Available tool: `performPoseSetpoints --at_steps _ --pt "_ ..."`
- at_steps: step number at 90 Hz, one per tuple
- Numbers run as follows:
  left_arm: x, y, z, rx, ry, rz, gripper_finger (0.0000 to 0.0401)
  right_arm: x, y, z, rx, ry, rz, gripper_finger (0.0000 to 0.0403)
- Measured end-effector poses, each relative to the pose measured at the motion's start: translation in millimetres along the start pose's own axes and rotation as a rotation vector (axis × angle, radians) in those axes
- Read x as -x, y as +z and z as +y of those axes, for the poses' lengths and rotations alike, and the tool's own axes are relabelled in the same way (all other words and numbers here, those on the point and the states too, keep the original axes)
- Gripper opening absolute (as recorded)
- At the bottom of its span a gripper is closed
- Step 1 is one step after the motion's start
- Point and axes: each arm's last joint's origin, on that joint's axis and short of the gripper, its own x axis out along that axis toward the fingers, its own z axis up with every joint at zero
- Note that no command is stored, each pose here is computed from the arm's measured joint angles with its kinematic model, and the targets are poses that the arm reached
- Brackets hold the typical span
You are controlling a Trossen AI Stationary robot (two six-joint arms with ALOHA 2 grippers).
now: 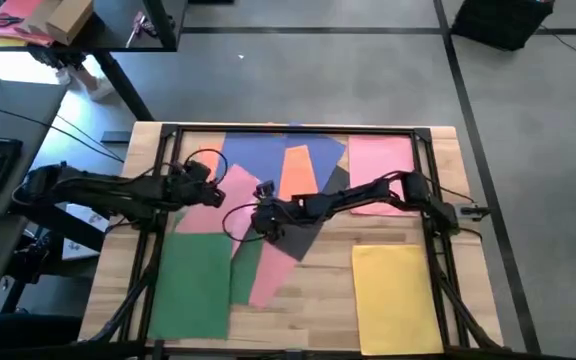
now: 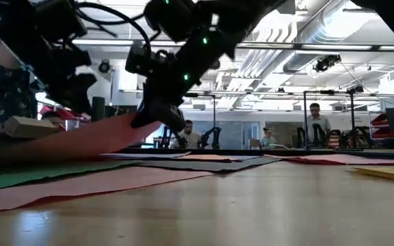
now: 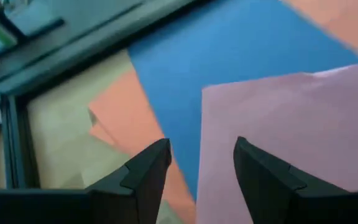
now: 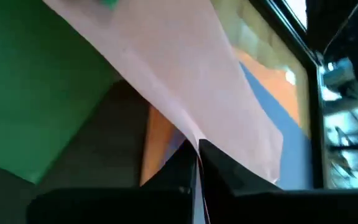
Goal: Organize paper
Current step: Stack the pink paper on top of the other pink paper to the top right of the table
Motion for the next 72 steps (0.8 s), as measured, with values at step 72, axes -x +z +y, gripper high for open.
performPoseSetpoints --at_steps 72 --pt "1.8 -11.1 -27.3 0.177 -0.163 -0.259 0.0168 97.2 -112.7 -79.9 -0.98 -0.159 1.095 0.0"
